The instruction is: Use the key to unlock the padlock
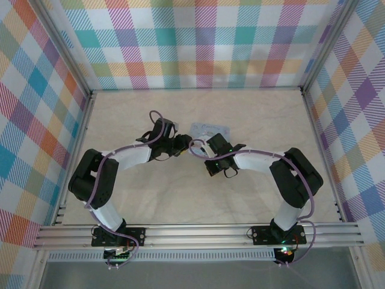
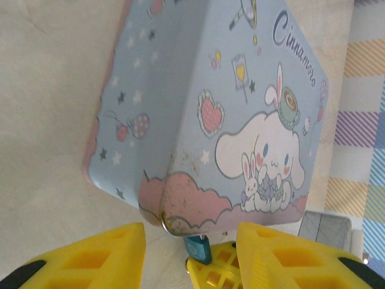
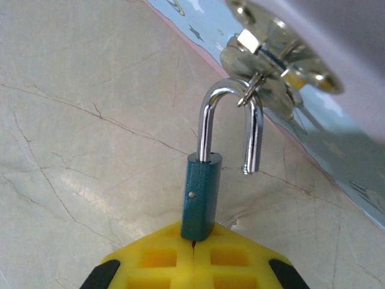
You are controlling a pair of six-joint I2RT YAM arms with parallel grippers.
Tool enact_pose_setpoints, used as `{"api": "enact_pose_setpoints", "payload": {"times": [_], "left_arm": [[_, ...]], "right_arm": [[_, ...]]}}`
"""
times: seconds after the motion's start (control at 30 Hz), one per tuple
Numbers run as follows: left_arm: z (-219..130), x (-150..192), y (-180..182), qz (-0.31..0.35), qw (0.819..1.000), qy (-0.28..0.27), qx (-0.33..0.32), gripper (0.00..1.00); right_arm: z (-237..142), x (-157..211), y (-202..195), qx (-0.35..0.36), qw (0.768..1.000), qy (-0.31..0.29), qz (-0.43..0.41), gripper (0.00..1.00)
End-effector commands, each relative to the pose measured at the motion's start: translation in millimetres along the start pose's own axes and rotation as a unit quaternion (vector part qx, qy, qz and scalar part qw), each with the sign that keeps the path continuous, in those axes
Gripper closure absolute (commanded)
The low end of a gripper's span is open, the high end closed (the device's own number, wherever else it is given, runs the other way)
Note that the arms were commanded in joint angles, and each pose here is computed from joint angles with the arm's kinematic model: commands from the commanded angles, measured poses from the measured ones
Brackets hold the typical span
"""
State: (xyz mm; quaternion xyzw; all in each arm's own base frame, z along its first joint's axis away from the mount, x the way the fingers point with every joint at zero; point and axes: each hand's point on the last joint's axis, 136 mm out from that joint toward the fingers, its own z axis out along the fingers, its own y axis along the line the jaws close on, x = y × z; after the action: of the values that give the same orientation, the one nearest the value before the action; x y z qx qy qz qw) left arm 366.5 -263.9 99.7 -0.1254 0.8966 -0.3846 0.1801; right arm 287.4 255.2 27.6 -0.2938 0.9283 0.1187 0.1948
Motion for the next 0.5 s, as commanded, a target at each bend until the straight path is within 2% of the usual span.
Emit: {"api": "enact_pose_setpoints", "payload": {"times": [0.0,0.23,0.47], "left_arm": [[-14.9,-20.5,-13.4,0.027,0.999,-0.028,-0.004,0.56],[-13.8,-44.1,-18.8,0.039,0.998,-0.051,-0.016,0.56],[-2.1,-54.1,-20.8,0.045,0.998,-0.050,-0.022,0.56]], "right_arm": [[-10.5,-3.4,-2.4,0.011,0.999,-0.005,-0.031,1.00],[-19.5,-10.7,2.9,-0.001,0.997,-0.025,-0.067,1.00],[-23.2,-13.6,10.7,-0.021,0.996,-0.027,-0.082,1.00]]}}
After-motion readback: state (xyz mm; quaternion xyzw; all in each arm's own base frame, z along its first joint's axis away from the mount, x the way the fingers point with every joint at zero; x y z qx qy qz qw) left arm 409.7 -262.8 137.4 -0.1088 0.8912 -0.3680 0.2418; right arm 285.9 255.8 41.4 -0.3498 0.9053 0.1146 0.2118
